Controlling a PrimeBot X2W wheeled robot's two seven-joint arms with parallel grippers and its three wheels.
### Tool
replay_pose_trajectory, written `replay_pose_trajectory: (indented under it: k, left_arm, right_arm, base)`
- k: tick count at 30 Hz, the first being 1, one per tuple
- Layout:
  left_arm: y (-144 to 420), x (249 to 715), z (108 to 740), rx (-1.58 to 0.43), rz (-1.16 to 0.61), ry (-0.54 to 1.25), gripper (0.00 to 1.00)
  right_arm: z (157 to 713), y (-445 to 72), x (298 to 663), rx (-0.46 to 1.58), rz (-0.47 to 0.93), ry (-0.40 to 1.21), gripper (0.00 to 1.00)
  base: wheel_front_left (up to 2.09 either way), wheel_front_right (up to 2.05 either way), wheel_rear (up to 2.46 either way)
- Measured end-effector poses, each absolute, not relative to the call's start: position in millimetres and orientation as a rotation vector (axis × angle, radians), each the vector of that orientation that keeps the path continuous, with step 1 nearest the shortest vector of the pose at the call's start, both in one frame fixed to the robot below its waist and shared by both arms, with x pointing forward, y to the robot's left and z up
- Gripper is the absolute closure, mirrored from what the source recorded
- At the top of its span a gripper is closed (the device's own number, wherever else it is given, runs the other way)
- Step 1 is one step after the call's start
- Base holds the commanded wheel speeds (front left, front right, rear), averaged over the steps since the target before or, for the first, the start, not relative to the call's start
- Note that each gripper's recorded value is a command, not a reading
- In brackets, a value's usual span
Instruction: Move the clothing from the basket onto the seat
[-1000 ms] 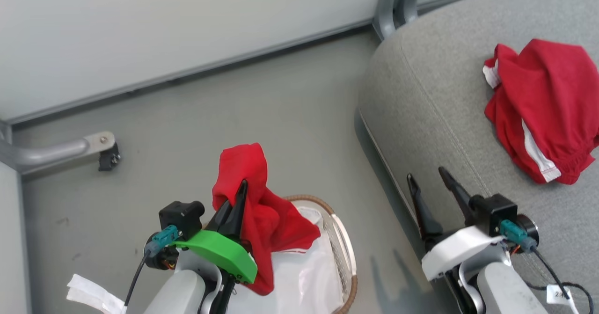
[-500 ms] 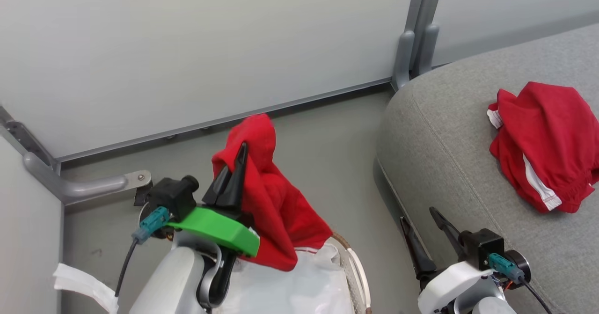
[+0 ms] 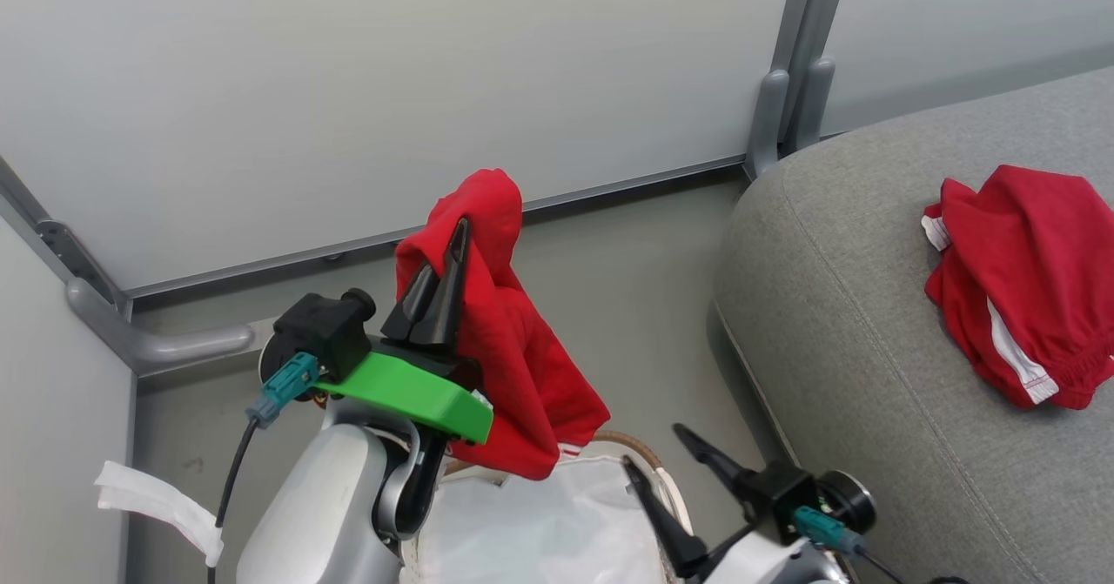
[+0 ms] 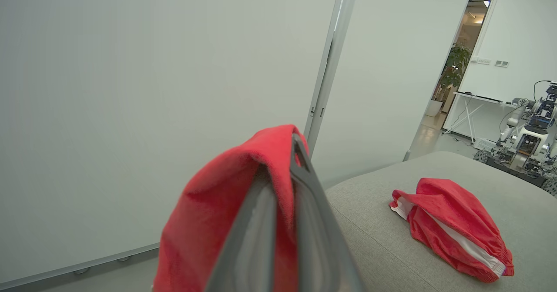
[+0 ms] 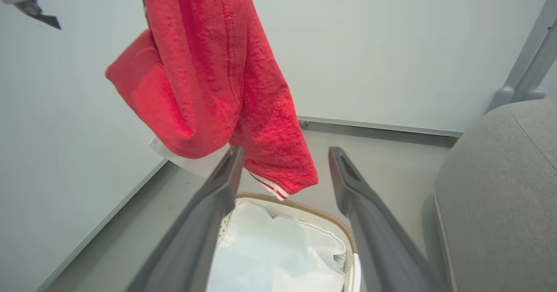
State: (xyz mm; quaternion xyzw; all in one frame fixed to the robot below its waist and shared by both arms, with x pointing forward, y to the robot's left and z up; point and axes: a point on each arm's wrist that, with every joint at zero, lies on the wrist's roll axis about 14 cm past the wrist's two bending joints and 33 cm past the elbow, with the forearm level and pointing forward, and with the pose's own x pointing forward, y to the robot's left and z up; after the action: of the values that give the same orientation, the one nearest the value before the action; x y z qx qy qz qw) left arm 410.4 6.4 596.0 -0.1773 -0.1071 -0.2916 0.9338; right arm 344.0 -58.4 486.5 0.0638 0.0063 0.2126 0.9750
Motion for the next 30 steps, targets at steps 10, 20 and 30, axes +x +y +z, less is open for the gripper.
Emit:
replay_pose_trajectory:
  k: [10,20,30]
  left_arm:
    - [3.2,408.9,596.1,-0.365,-0.601,-0.217,1.00]
    - [0.2,402.4,597.4,-0.360,-0.619,-0.215,1.00]
    - [-3.5,393.9,602.2,-0.382,-0.645,-0.216,1.00]
  right_arm:
    - [504.6,-4.2,351.0,0.079,0.629,-0.024,0.00]
    - [502.1,18.5,364.7,0.013,0.714,-0.009,0.00]
    - [484.0,38.2,363.2,0.014,0.783,0.067,0.64]
  base:
    - [0.00,0.00,0.00]
    - [0.00,0.00,0.00]
    - [0.00,0.00,0.00]
